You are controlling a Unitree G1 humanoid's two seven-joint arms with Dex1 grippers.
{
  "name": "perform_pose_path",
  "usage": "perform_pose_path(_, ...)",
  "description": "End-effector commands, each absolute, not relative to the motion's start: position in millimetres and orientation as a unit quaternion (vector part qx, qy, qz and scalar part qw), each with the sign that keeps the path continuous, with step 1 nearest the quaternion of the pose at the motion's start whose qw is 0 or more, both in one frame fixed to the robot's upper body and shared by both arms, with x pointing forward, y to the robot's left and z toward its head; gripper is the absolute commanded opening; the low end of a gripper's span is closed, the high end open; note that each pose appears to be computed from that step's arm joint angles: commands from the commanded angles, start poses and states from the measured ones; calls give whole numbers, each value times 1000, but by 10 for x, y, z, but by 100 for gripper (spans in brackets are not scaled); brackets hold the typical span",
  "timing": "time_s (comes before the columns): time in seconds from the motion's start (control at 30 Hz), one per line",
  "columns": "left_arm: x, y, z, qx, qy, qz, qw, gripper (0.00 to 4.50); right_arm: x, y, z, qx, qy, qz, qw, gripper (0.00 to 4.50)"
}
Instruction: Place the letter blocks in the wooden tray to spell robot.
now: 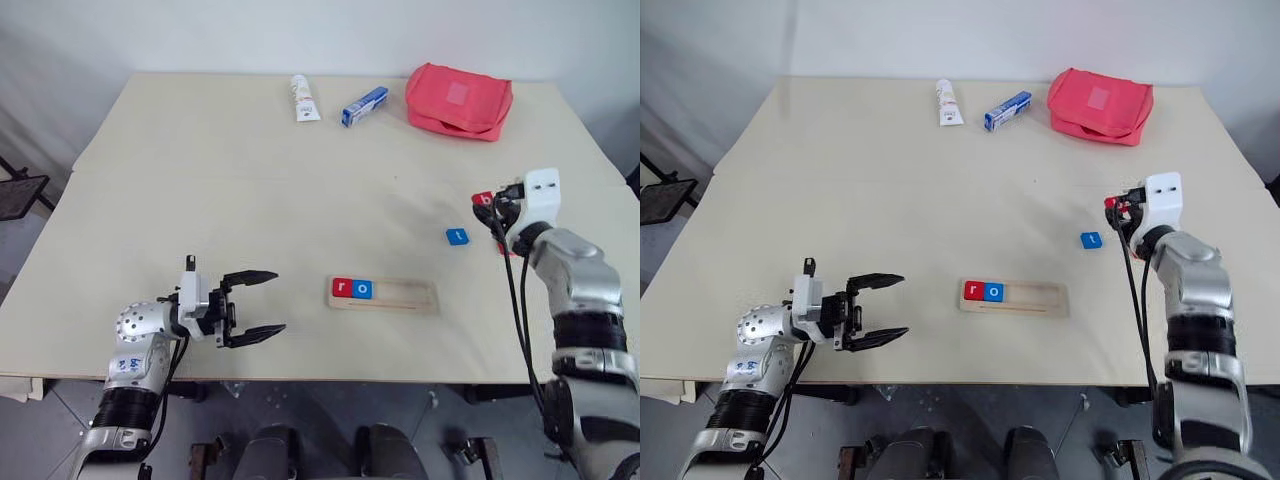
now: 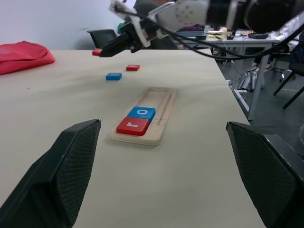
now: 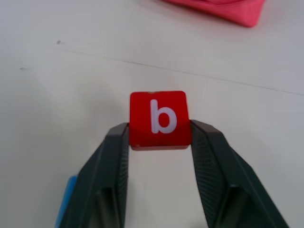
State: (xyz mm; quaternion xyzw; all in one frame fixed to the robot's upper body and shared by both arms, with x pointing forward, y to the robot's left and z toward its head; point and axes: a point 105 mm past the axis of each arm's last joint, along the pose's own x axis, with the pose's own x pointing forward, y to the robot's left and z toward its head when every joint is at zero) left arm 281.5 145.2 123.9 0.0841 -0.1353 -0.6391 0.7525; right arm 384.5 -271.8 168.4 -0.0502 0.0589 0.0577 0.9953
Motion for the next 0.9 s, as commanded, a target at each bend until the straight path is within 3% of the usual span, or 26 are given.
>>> perform_pose_path(0.03,2832,1455,1243,91,-143,-647,743,450,3593,-2619,1933,-45,21,52,997,146)
perform_pose_path(0.13,2890,1431,1246,94,-146,-659,731,450,3214,-2465,1771,-19,34,29,999,146)
perform_pose_path(0.33,2950,1361,1251,97,-151,-672,719,450,2723,-2310,1380,18,89,-10,996,146)
perform_pose_path(0.53,2936,1283,1228,97,-151,-675,715,450,2619,-2457,1215,23,109,-60,992,146)
perform_pose_path(0.9,2873,1107,1229,104,-161,-667,720,450,2697,-2445,1136,24,115,-52,992,146)
